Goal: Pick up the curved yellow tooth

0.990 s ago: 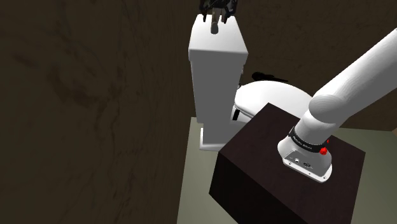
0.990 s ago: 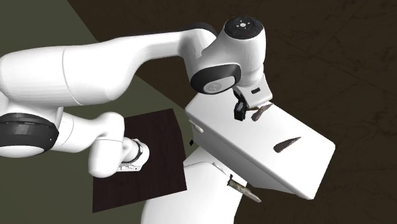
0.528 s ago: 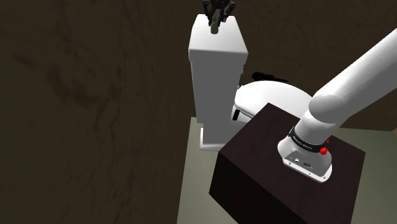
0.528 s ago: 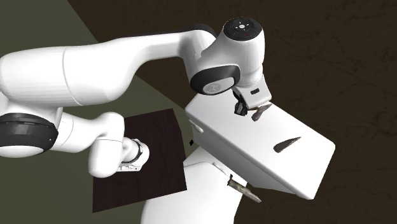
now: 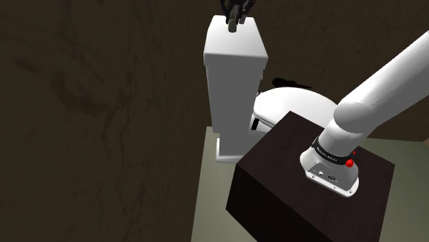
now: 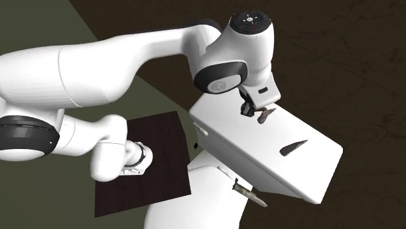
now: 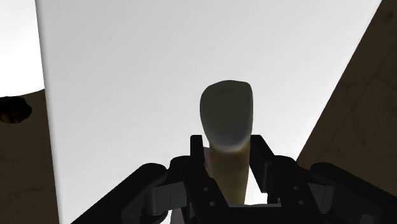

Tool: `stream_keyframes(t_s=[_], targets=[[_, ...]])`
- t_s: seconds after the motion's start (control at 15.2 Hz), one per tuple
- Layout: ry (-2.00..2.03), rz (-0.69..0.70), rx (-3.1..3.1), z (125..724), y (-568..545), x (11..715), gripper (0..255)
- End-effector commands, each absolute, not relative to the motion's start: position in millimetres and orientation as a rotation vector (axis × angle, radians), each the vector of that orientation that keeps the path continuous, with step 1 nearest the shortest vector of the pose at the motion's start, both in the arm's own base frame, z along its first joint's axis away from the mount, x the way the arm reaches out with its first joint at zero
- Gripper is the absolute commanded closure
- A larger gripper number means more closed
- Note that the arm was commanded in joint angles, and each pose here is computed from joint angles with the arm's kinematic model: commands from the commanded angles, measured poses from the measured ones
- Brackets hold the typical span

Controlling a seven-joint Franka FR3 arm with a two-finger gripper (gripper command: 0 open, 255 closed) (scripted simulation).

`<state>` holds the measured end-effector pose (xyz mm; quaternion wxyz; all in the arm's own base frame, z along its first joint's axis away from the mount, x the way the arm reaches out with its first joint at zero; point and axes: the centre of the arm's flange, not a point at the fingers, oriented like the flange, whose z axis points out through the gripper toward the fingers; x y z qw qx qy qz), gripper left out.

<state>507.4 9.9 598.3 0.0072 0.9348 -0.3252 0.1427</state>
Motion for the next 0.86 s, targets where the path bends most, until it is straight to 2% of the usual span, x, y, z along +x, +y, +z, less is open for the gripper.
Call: stream_keyframes(t_s=[0.0,0.79], targets=[[-1.017,0.446,2.923,608.6,10.6,507.3,255],[-1.017,0.446,2.923,662.2,10.6,507.2,255]])
